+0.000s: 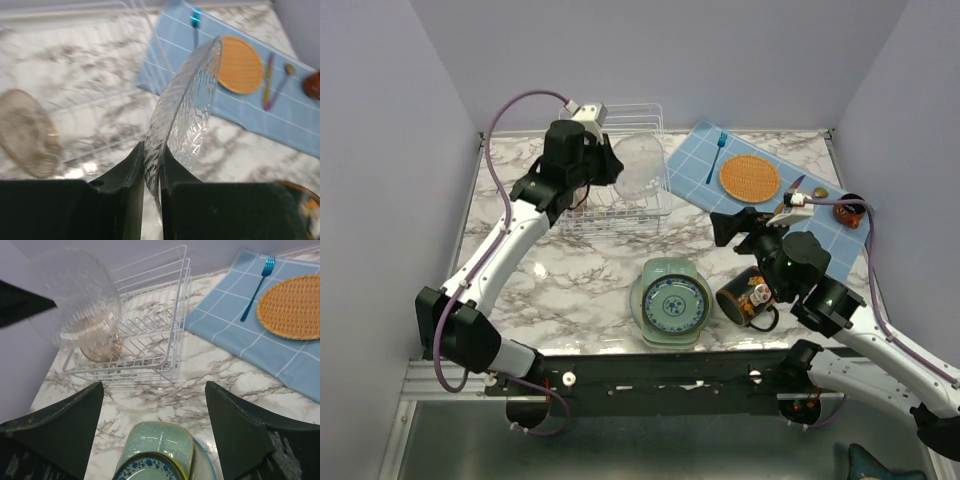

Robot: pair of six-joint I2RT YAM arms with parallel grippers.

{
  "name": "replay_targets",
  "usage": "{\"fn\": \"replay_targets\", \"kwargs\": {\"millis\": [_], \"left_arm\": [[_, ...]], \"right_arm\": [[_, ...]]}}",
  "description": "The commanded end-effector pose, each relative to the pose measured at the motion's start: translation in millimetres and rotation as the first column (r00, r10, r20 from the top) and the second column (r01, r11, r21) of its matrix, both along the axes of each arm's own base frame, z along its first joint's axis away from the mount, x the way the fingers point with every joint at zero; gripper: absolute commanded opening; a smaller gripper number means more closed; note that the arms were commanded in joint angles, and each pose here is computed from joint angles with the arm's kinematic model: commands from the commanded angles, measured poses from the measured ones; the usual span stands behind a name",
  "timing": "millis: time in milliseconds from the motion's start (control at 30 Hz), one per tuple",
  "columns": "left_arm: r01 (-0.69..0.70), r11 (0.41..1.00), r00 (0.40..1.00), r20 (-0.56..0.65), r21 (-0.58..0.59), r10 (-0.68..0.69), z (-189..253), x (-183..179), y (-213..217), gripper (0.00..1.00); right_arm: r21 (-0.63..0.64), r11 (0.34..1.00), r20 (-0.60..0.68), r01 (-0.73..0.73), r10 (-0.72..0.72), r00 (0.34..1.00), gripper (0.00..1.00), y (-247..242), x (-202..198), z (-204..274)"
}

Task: Load the plates into the dish rack
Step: Insert the plate into the dish rack.

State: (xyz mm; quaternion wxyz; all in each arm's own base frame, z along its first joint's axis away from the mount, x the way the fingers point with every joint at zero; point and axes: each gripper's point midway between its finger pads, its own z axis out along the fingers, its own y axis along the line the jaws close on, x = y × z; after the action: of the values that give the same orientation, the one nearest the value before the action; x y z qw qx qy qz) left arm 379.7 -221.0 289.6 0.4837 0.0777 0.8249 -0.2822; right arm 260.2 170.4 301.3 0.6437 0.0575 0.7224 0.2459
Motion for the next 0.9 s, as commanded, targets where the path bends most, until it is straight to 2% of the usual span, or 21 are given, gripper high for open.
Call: {"fn": "replay_targets", "kwargs": {"millis": [0, 67, 100, 233, 367, 467, 867], "left_arm": [[-0.394, 0.83, 0.919, 0.144, 0.395, 0.368, 17, 44, 98, 0.0], [-0.465, 0.756, 0.883, 0.184, 0.461, 0.431, 25, 57, 115, 0.0], [-0.518, 0.693, 0.85, 0.217, 0.501, 0.479, 28, 61, 129, 0.0], [-0.571, 0.559, 0.801, 0.258, 0.601, 0.541, 28, 75, 150, 0.0], [-0.593, 0.471, 0.769, 0.285, 0.653, 0.573, 19, 83, 159, 0.0], [-0.579, 0.438, 0.767, 0.277, 0.688, 0.579, 9, 86, 161, 0.0], [-0.508, 0.455, 0.797, 0.199, 0.732, 0.57, -29, 89, 150, 0.0]], "right_arm": [[-0.07, 0.997, -0.077, 0.027, -0.032, 0.996, 0.91, -7, -2, -29], [-0.07, 0.997, -0.094, 0.022, -0.028, 0.995, 0.91, -7, -4, -34], [-0.069, 0.997, -0.106, 0.029, -0.036, 0.994, 0.91, -9, -4, -37], [-0.078, 0.996, -0.131, 0.039, -0.049, 0.99, 0.91, -12, -7, -46], [-0.1, 0.993, -0.143, 0.058, -0.072, 0.987, 0.91, -18, -7, -52], [-0.112, 0.992, -0.149, 0.059, -0.076, 0.986, 0.9, -20, -9, -54], [-0.115, 0.991, -0.19, 0.068, -0.09, 0.978, 0.89, -22, -11, -66]]}}
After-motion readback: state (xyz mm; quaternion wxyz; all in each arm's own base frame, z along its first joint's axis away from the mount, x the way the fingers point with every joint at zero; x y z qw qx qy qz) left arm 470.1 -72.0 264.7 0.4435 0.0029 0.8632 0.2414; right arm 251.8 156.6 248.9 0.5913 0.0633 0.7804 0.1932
